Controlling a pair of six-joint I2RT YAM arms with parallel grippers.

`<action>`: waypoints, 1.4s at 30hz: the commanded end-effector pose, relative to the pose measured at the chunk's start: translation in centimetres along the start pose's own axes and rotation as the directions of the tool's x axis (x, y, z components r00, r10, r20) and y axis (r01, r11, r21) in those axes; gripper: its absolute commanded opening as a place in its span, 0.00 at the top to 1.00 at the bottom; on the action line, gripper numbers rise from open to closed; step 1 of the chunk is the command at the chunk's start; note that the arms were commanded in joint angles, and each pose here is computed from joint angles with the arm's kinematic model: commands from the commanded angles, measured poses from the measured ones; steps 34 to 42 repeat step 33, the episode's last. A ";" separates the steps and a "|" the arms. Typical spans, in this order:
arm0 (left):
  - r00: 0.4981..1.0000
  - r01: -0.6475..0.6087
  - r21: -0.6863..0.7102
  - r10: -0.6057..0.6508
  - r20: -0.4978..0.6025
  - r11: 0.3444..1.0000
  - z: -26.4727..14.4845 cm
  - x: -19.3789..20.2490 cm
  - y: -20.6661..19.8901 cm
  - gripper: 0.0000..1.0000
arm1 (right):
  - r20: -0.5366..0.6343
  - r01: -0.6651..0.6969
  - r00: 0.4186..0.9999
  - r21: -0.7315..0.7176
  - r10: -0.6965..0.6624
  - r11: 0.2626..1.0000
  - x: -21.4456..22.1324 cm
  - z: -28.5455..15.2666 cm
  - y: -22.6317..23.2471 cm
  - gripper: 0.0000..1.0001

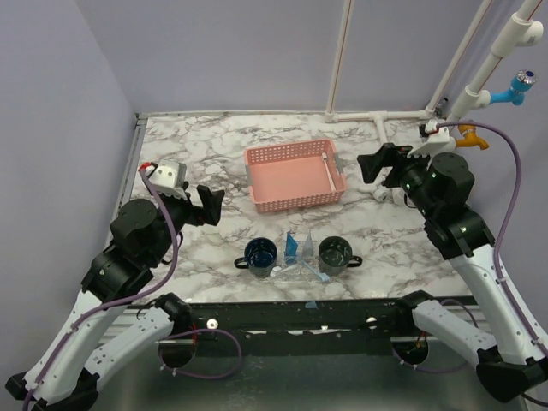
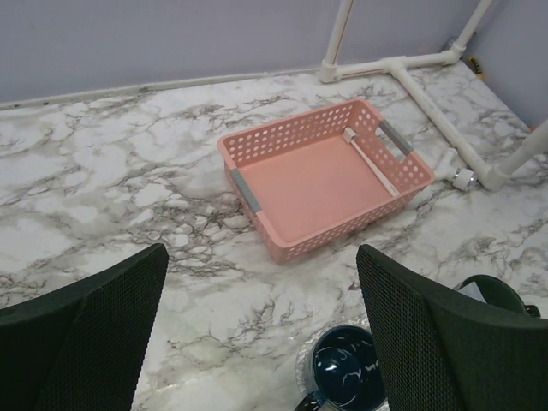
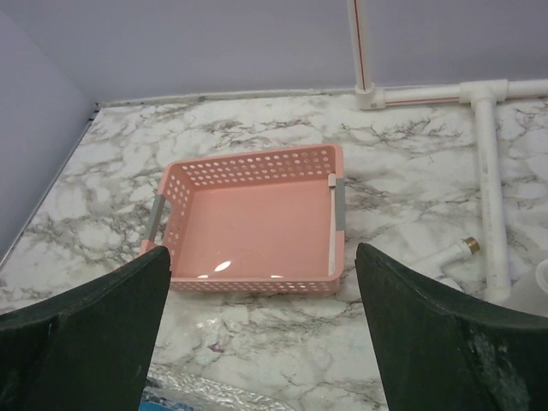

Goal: Prepare toiletry sets of a toothbrush and toothpaste on the tray

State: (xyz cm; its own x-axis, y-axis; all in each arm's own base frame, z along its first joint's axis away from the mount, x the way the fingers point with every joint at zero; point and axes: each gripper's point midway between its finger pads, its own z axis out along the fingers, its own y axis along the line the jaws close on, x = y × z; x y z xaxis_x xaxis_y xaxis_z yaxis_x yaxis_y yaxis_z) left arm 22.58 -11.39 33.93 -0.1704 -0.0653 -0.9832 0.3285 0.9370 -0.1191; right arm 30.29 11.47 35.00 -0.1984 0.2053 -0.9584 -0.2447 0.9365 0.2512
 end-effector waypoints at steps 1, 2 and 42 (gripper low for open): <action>0.999 0.014 0.087 -0.018 0.046 0.996 -1.6 -0.8 -1.1 0.06 | 0.003 0.002 1.000 -0.095 -0.001 0.996 -0.2 -1.1 1.5 0.01; 0.999 0.018 0.095 -0.023 0.048 0.995 -1.8 -0.8 -1.2 0.05 | -0.003 0.003 1.000 -0.096 -0.003 0.995 0.1 -1.2 1.5 0.00; 0.986 0.093 0.193 -0.118 0.119 0.977 -5.5 -0.5 -1.7 0.01 | 0.036 0.005 0.999 -0.148 0.001 0.989 0.0 -5.4 1.9 0.00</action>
